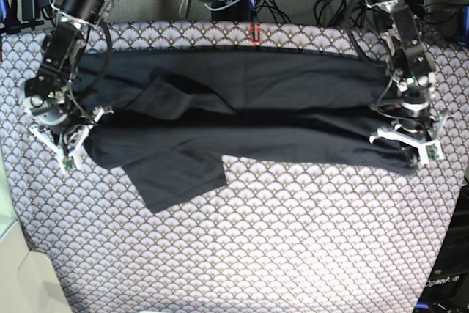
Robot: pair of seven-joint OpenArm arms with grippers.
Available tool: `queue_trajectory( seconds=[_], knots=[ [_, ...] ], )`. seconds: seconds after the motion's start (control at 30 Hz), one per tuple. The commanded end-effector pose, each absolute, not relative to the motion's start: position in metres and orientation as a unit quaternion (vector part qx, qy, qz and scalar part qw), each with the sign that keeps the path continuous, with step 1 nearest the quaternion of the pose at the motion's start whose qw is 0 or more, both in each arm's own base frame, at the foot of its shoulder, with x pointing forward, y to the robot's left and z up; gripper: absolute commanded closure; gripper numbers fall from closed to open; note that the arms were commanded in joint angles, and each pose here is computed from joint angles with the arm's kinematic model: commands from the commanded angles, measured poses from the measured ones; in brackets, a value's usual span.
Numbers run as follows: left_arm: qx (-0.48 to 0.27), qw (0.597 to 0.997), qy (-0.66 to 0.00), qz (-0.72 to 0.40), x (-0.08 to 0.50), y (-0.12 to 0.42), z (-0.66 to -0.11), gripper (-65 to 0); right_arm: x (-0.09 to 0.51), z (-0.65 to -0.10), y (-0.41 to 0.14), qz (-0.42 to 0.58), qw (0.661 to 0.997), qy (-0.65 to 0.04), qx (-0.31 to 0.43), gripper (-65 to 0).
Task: Fold the T-shirt properly
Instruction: 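Grasp the sleeve end of the folded strip with the right gripper, then drag the folded strip toward the robot with both grippers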
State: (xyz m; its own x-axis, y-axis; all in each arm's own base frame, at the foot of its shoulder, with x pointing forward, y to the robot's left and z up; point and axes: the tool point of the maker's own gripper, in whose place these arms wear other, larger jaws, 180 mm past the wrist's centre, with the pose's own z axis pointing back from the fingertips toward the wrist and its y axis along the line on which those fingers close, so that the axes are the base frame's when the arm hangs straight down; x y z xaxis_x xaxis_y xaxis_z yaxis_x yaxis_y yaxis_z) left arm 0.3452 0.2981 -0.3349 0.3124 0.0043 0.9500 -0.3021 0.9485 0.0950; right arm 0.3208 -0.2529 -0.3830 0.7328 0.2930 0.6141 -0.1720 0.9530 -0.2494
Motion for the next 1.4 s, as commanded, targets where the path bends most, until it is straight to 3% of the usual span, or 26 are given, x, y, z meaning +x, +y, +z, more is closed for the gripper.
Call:
queue_trajectory(
  seconds=[0.0, 0.23, 0.53, 0.93, 1.37],
  knots=[
    [0.132, 0.785, -0.597, 0.095, 0.35, 0.299, -0.318, 0.0, 0.329, -0.365, -0.258, 0.126, 0.915, -0.369, -0.102, 0.0],
    [0.135, 0.792, -0.588, 0.092, 0.347, 0.298, -0.304, 0.0, 0.309, -0.341, -0.258, 0.141, 0.9, -0.389, -0.134, 0.0],
    [0.149, 0.796, -0.581, 0.075, 0.32, 0.296, -0.304, 0.0, 0.272, -0.346, -0.253, 0.151, 0.903, -0.385, -0.116, 0.0],
    [0.198, 0.79, -0.568, 0.117, 0.286, 0.342, -0.3, 0.0, 0.244, -0.351, -0.262, 0.144, 0.905, -0.392, -0.086, 0.0],
    [0.207, 0.785, -0.575, 0.103, 0.278, 0.338, -0.288, 0.0, 0.211, -0.343, -0.254, 0.139, 0.9, -0.409, -0.056, 0.0]
  ],
)
